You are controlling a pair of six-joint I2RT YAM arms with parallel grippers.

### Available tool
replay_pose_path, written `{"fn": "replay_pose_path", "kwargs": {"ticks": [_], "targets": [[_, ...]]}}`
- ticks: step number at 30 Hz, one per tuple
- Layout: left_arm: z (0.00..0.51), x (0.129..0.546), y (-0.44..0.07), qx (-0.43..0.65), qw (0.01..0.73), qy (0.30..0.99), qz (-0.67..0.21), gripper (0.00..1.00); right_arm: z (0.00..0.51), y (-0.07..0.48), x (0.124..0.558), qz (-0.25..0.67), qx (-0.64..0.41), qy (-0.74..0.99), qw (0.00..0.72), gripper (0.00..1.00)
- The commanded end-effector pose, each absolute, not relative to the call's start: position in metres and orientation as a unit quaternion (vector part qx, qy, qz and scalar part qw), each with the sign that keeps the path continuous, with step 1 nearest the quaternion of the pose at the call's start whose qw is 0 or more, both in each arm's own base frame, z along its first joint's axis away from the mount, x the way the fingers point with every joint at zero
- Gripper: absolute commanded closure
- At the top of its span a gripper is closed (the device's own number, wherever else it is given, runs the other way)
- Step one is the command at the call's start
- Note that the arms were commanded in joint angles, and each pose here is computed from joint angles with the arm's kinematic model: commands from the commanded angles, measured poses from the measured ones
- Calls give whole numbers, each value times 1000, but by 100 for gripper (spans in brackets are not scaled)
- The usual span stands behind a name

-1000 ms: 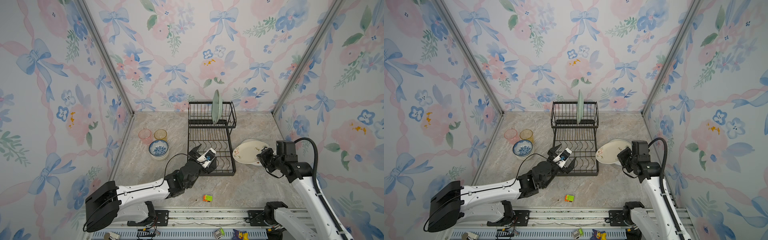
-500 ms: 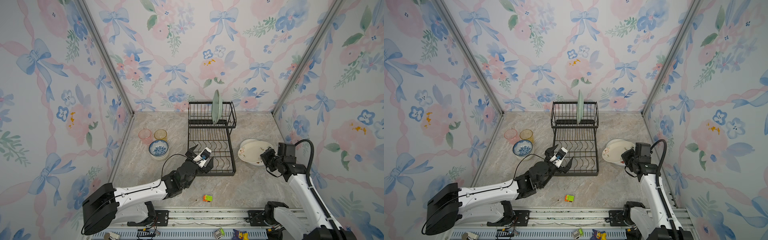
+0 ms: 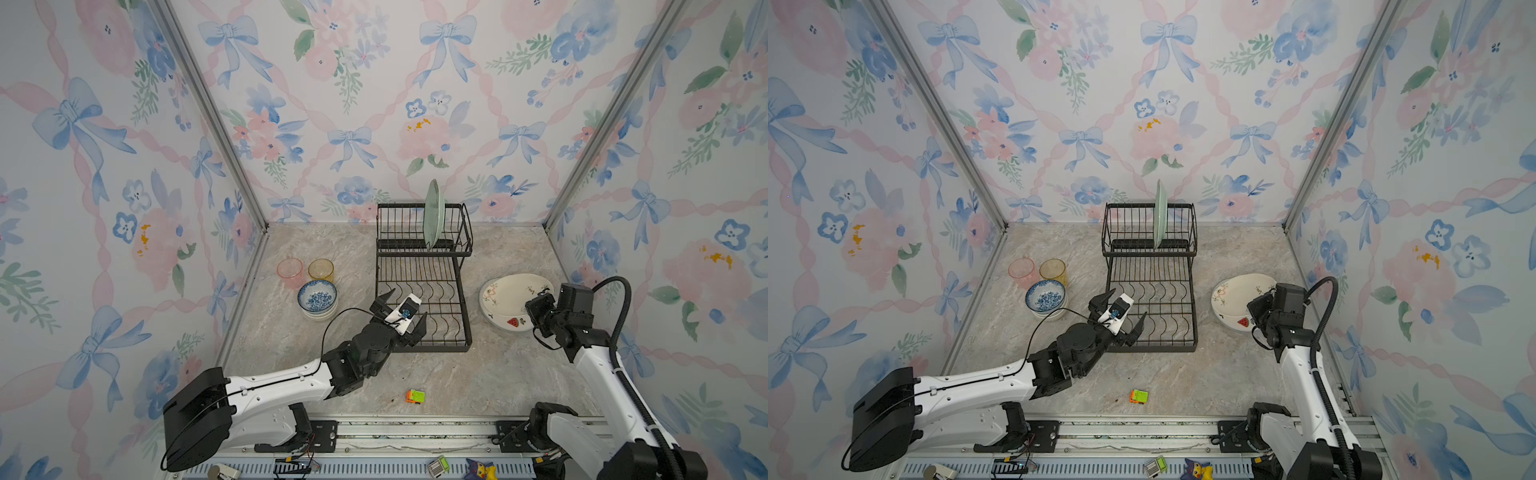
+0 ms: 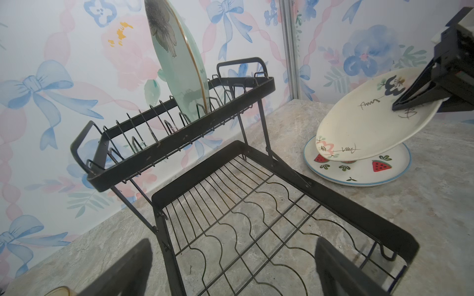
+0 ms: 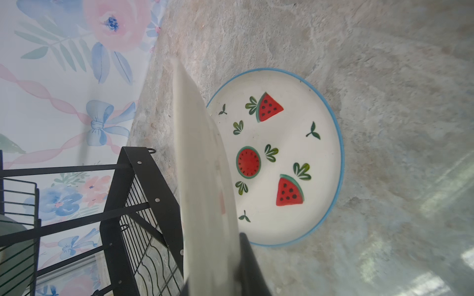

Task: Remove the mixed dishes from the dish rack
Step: 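Lower the cream floral plate onto the watermelon plate and open the right gripper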

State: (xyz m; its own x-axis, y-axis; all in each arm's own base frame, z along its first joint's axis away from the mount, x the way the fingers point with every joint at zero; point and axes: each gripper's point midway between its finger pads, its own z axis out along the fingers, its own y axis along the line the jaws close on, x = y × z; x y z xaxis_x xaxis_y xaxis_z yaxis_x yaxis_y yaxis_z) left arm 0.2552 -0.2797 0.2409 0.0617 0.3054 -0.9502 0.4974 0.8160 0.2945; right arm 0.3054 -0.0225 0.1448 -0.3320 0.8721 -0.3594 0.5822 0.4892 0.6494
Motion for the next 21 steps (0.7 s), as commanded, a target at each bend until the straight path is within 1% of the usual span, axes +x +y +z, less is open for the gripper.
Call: {"fn": "replay_pose_path", "kwargs": {"ticks": [1,7,21], "targets": [[252,256,-277,276,677,677,-85,2,167,-25,326,228,435,777,394,100],[252,258,-277,274,676,679,-84,2,154,-28,329,226,444,776,386,100],[250,263,-279,270,674,683,-78,2,113,-28,331,229,469,782,340,100]]}}
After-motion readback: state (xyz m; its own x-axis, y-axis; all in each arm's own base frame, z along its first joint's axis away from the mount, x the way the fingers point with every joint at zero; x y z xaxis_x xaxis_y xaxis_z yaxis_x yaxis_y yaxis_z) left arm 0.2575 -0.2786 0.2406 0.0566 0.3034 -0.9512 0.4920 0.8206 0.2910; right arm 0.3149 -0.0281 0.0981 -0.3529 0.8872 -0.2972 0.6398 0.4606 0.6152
